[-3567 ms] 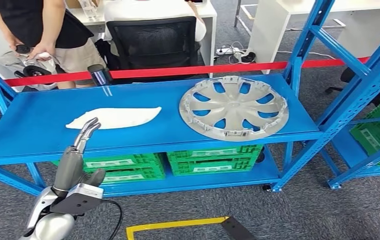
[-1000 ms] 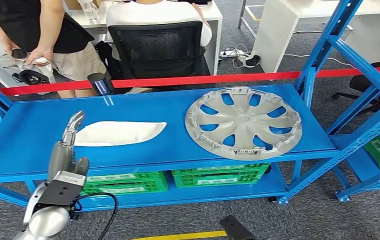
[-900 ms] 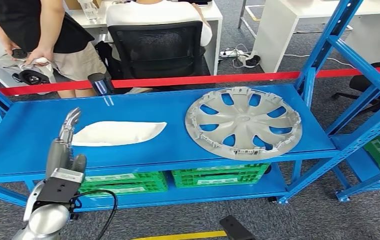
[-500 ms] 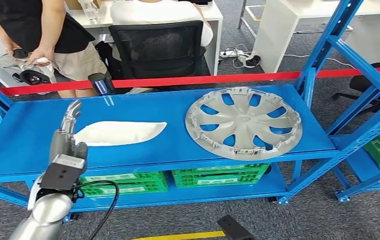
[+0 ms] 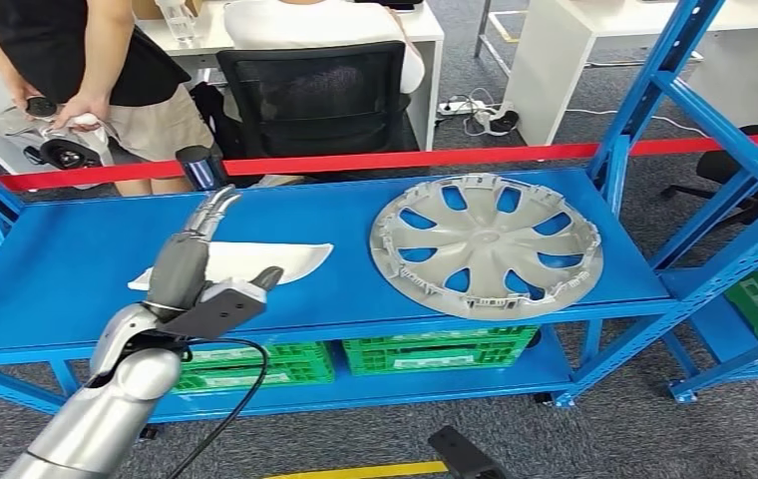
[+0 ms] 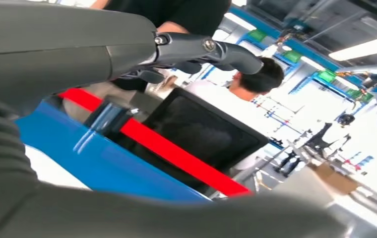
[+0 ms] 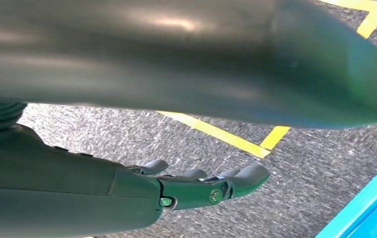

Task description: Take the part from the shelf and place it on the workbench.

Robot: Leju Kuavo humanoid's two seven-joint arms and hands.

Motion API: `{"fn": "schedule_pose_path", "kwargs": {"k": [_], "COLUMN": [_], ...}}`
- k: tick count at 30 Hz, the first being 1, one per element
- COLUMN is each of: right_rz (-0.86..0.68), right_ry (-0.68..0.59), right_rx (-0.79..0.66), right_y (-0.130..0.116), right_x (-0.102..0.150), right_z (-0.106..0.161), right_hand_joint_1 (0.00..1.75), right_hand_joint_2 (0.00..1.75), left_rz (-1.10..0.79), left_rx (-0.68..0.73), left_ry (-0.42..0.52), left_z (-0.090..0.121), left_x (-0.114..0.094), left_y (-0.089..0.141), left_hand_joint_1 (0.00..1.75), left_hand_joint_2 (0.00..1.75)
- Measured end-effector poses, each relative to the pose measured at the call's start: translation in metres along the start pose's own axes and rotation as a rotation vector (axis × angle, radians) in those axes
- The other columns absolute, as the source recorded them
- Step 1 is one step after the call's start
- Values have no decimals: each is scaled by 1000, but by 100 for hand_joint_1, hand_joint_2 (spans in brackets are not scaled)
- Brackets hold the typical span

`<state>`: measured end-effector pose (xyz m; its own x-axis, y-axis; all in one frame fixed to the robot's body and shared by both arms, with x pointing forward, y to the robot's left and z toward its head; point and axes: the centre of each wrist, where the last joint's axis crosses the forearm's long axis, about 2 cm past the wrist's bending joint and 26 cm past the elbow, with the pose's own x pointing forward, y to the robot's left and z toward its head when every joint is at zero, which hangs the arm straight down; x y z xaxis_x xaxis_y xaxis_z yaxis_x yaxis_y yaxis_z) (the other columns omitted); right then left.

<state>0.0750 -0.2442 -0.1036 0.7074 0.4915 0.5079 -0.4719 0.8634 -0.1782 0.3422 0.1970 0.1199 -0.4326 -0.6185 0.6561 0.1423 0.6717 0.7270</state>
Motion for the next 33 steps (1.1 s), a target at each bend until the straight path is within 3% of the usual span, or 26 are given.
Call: {"fn": "schedule_pose_path", "kwargs": {"k": [2, 15, 33], "right_rz": [2, 11, 21], "right_ry": [2, 2, 15], "right_rx": [6, 8, 18], "right_y": [0, -1, -2], "right_x": [0, 0, -6], "right_z": [0, 0, 2], "right_hand_joint_1": [0, 0, 0], "right_hand_joint_2": [0, 0, 0], "left_rz": [-68, -370, -537], "left_rx": [-30, -191, -409], "left_ry": [-3, 13, 194], "left_z": [-6, -26, -22], "left_x": [0, -7, -36], "left_y": [-2, -14, -18], "left_hand_joint_1": [0, 0, 0], "left_hand_joint_2": [175, 175, 175]}}
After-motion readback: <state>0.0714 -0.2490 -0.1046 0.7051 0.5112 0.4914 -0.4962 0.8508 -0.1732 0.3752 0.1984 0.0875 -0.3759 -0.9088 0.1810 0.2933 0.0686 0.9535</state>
